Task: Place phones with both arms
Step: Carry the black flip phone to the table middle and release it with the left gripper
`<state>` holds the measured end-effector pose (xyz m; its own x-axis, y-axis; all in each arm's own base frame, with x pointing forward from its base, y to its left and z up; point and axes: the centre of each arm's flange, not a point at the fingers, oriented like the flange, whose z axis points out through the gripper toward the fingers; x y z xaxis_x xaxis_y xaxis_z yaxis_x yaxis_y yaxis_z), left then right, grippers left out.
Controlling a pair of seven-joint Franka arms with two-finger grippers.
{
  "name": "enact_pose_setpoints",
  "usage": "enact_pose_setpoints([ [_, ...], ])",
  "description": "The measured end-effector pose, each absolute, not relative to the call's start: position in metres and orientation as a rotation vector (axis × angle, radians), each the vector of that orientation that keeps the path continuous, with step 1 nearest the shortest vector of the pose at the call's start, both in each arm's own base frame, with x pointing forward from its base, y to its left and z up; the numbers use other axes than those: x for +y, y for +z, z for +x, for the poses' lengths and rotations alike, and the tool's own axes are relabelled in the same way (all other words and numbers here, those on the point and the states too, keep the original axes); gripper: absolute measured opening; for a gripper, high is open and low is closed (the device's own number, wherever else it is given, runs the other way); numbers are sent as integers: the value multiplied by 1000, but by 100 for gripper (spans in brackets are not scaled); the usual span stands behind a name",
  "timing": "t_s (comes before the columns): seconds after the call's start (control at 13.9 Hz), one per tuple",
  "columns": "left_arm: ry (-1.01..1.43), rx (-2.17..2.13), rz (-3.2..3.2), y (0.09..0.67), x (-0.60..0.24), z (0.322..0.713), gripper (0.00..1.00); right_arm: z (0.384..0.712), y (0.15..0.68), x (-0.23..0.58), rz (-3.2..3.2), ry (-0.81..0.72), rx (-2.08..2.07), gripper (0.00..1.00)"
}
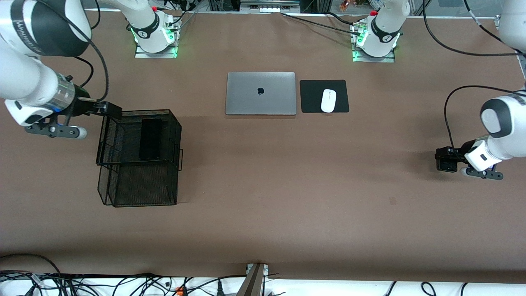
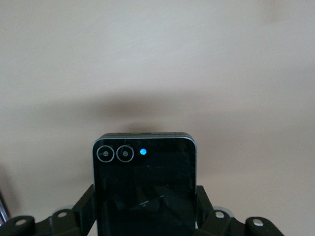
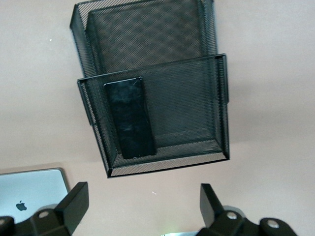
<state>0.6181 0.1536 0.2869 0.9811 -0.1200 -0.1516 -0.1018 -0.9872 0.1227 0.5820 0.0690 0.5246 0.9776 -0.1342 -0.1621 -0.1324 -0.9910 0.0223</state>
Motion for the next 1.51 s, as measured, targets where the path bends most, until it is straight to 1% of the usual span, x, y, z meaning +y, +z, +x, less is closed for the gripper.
enact_pose_setpoints([
  [0.14, -308, -161, 3007, 332, 84, 637, 81, 583, 527, 65, 3113, -247, -222, 100],
  [0.29, -344, -166, 3017, 347, -6, 645, 81, 583, 529, 64, 3114, -241, -224, 100],
  [0.36, -355, -175, 3023, 348, -57, 643, 81, 584, 530, 63, 3113, -240, -228, 100],
  [0.5, -384, -213, 3036, 342, -152, 628, 81, 584, 530, 61, 3113, -240, -232, 100],
  [0.65, -350, -255, 3047, 327, -241, 609, 81, 584, 530, 61, 3113, -240, -233, 100],
  [0.79, -287, -258, 3045, 301, -323, 585, 81, 584, 530, 61, 3112, -240, -234, 100],
  [0.94, -272, -212, 3046, 265, -393, 551, 81, 584, 530, 60, 3112, -240, -235, 100],
  [1.08, -273, -201, 3046, 230, -448, 513, 81, 584, 530, 60, 3112, -240, -235, 100],
  [1.23, -235, -182, 3030, 204, -480, 490, 81, 584, 530, 60, 3112, -240, -236, 100],
  [1.44, -199, -132, 3043, 175, -492, 480, 81, 585, 528, 60, 3110, -243, -236, 100],
  [1.51, -186, -121, 3049, 174, -490, 483, 85, 585, 527, 61, 3108, -245, -236, 100],
])
